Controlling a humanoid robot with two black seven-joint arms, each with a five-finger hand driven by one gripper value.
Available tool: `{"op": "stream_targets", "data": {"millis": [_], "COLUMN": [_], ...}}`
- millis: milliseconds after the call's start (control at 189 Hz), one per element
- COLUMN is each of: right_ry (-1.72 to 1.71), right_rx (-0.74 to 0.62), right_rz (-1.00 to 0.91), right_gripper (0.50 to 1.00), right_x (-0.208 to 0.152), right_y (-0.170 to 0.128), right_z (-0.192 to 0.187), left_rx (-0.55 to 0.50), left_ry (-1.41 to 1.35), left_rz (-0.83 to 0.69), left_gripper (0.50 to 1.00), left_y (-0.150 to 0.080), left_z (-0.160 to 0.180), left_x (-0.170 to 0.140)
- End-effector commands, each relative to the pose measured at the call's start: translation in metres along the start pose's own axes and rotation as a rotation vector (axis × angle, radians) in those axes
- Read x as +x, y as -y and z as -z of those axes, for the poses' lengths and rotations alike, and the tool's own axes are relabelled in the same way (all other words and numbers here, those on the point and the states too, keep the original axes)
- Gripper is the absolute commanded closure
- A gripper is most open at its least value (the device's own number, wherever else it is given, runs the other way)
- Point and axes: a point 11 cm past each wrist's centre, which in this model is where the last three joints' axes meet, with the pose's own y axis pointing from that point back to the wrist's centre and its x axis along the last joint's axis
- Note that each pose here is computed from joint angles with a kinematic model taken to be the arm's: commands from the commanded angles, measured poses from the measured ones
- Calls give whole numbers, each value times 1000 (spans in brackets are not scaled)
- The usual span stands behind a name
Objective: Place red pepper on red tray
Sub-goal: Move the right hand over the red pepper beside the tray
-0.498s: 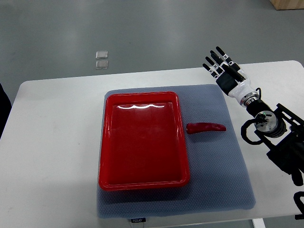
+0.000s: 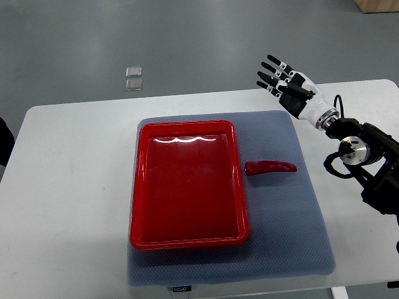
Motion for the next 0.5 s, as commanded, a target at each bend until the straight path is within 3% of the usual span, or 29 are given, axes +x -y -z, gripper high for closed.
{"op": "stream_targets", "data": {"millis": [0, 42, 48, 191, 493], "right_ry": [-351, -400, -594, -1087, -1152], "right_rx": [-117, -132, -197, -367, -394], "right_rz": [117, 132, 193, 406, 367], "right_gripper": [589, 589, 589, 591, 593], "right_x": [-5, -6, -9, -26, -15], "right_y": [-1, -2, -8, -35, -54], "right_z": [13, 15, 20, 14, -8], "left_rx": [-1, -1, -1, -1, -3], "left_ry": [0, 0, 0, 1, 3], "left_rz": [1, 0, 1, 1, 9], "left_gripper": [500, 500, 500, 500, 500], "left_y": [0, 0, 0, 0, 0], "left_z": [-1, -1, -1, -1, -3], "left_x": [0, 0, 0, 0, -3]}}
